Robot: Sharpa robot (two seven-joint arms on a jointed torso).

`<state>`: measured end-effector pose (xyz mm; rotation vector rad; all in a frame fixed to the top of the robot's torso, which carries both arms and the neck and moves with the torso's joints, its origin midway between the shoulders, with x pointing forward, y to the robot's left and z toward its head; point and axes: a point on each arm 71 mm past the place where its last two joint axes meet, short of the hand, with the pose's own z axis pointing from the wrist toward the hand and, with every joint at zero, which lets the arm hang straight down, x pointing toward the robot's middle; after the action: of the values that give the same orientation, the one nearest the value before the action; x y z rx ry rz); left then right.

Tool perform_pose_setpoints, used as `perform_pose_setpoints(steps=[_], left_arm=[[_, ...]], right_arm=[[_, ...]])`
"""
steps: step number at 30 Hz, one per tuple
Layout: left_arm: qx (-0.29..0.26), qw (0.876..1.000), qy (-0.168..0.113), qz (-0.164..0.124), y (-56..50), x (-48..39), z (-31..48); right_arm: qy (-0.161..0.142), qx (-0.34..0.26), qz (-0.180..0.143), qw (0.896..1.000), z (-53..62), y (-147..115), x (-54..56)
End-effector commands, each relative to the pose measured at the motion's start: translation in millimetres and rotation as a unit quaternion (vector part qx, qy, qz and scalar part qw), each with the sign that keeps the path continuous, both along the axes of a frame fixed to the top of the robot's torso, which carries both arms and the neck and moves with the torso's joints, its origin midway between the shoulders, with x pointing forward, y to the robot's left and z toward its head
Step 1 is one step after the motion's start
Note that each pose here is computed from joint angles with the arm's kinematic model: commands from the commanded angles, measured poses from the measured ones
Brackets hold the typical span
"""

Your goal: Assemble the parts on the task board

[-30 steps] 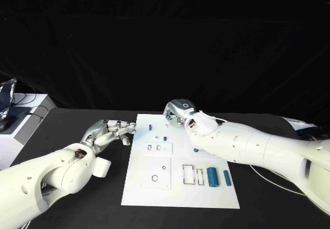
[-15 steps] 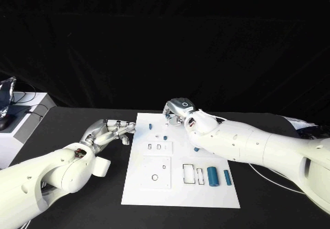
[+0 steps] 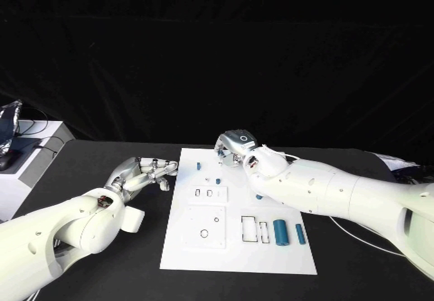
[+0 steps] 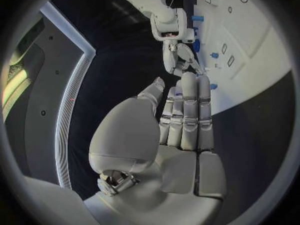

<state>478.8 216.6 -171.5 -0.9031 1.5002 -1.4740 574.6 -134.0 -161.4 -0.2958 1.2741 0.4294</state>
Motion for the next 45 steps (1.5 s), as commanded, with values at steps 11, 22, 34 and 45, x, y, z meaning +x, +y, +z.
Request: perform_pose_setpoints(steps=[11, 22, 34, 45], left_arm=[[-0.005, 1.0, 0.002, -0.008, -1.1, 0.0, 0.3], [-0.004, 1.0, 0.003, -0.006, 0.3, 0.8, -0.3], [-0.004, 1.0, 0.004, -0.005, 1.3, 1.2, -0.5], [-0.003, 1.0, 0.004, -0.004, 2.3, 1.6, -0.8]], right_arm=[[0.01, -0.017, -0.019, 1.0, -7.7, -8.9, 1.1], [0.001, -0.018, -0.025, 1.0, -6.7, -11.2, 1.2], [-0.013, -0.011, -0.02, 1.0, -4.0, -10.3, -3.9], [-0.019, -0.005, -0.02, 1.0, -2.2, -11.6, -5.7]])
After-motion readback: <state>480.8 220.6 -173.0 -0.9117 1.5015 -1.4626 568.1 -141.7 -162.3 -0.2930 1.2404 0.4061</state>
